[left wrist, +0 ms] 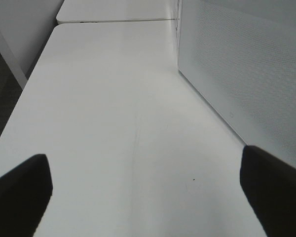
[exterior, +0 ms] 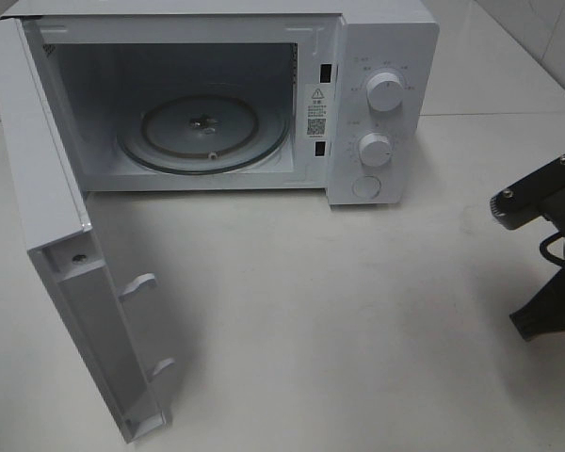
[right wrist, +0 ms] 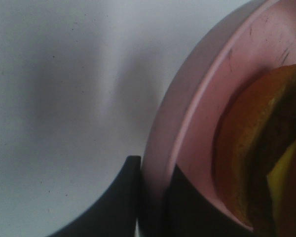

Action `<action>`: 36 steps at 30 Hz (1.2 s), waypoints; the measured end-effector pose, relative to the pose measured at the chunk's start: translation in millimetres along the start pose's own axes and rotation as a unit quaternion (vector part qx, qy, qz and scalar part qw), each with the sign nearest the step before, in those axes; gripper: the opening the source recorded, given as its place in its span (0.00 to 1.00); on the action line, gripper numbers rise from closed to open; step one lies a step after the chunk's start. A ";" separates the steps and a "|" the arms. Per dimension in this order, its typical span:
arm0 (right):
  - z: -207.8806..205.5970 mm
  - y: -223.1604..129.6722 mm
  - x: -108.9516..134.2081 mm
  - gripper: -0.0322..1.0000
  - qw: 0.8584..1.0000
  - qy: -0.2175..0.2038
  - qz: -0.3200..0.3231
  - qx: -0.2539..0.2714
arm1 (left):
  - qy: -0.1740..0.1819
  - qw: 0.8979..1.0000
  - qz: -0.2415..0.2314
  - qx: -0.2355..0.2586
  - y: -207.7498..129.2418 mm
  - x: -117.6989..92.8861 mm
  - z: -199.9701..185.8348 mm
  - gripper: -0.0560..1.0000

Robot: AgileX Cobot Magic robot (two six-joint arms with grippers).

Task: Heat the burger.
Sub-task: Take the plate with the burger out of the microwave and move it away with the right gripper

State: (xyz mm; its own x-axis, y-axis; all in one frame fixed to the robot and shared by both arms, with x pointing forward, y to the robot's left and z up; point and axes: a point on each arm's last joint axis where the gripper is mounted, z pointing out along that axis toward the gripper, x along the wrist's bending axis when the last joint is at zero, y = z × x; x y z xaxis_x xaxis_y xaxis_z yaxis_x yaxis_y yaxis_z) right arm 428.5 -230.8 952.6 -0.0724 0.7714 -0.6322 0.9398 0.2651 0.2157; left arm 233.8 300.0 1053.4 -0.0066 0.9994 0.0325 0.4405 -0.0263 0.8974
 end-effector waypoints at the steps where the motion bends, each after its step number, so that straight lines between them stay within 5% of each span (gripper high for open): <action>1: 1.0 2.2 1.9 0.13 1.000 -0.001 -0.001 0.002 | 0.000 1.000 0.000 0.000 0.0 0.0 0.0 0.98; 12: 31.8 16.0 13.4 0.13 0.999 0.001 -0.009 0.037 | 0.000 1.000 0.000 0.000 0.0 0.0 0.0 0.98; 36: 68.8 21.5 47.5 0.13 0.999 -0.005 -0.043 0.030 | 0.000 1.000 0.000 0.000 0.0 0.1 0.0 0.98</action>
State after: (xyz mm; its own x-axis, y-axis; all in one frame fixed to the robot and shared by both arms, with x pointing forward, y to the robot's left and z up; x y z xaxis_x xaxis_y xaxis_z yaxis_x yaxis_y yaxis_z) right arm 468.3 -228.2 876.0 -0.1504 0.7420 -0.6534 0.9485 0.2947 0.1164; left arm 233.8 300.0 1053.4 -0.0072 0.9994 0.0333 0.4405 -0.0268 0.8974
